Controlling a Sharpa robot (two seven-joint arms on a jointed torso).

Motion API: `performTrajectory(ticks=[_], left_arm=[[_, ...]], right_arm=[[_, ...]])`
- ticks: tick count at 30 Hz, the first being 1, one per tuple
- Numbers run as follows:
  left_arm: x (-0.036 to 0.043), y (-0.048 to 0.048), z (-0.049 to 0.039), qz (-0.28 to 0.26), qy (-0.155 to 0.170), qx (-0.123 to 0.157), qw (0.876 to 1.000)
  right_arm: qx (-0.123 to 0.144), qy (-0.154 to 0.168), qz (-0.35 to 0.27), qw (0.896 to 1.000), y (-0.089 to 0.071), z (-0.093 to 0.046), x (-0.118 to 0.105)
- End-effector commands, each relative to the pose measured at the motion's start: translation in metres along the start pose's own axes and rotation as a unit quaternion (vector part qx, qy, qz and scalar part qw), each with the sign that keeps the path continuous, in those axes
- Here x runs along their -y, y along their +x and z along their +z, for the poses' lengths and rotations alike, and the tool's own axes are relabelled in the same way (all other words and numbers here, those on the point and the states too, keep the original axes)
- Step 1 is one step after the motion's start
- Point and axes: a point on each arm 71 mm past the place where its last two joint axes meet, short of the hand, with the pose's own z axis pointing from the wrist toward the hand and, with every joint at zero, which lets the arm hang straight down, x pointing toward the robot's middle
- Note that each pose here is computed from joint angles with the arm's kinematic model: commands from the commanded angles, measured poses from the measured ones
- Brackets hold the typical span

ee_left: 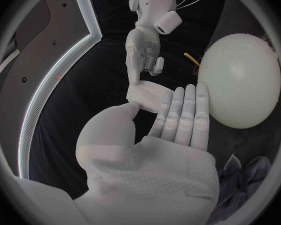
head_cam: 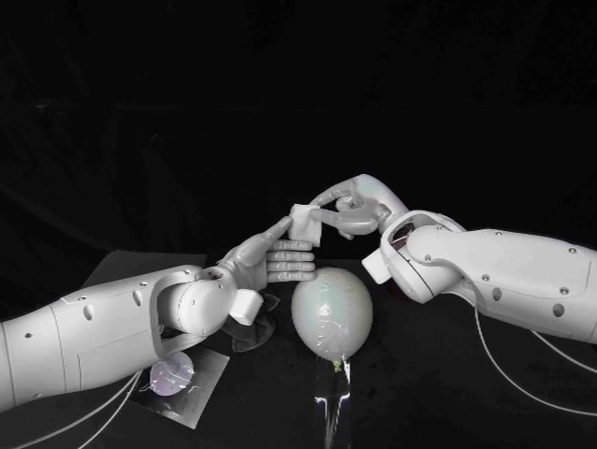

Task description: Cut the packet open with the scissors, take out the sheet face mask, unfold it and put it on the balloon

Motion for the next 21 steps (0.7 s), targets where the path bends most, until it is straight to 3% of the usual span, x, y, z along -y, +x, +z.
performTrajectory(ticks=[1, 6, 21], left_arm=[[0.0033, 0.0033, 0.0025, -0.074, 0.02, -0.017, 0.997], [0.004, 0.0035, 0.0047, -0.097, 0.026, -0.016, 0.995], [0.0042, 0.0032, 0.0037, -0.109, 0.026, -0.015, 0.994]], right_arm=[[-0.011, -0.062, -0.048, 0.997, 0.007, -0.002, -0.012], [-0.026, -0.088, -0.062, 0.994, 0.015, -0.005, -0.019], [-0.058, -0.121, -0.084, 0.987, 0.023, -0.024, -0.021]])
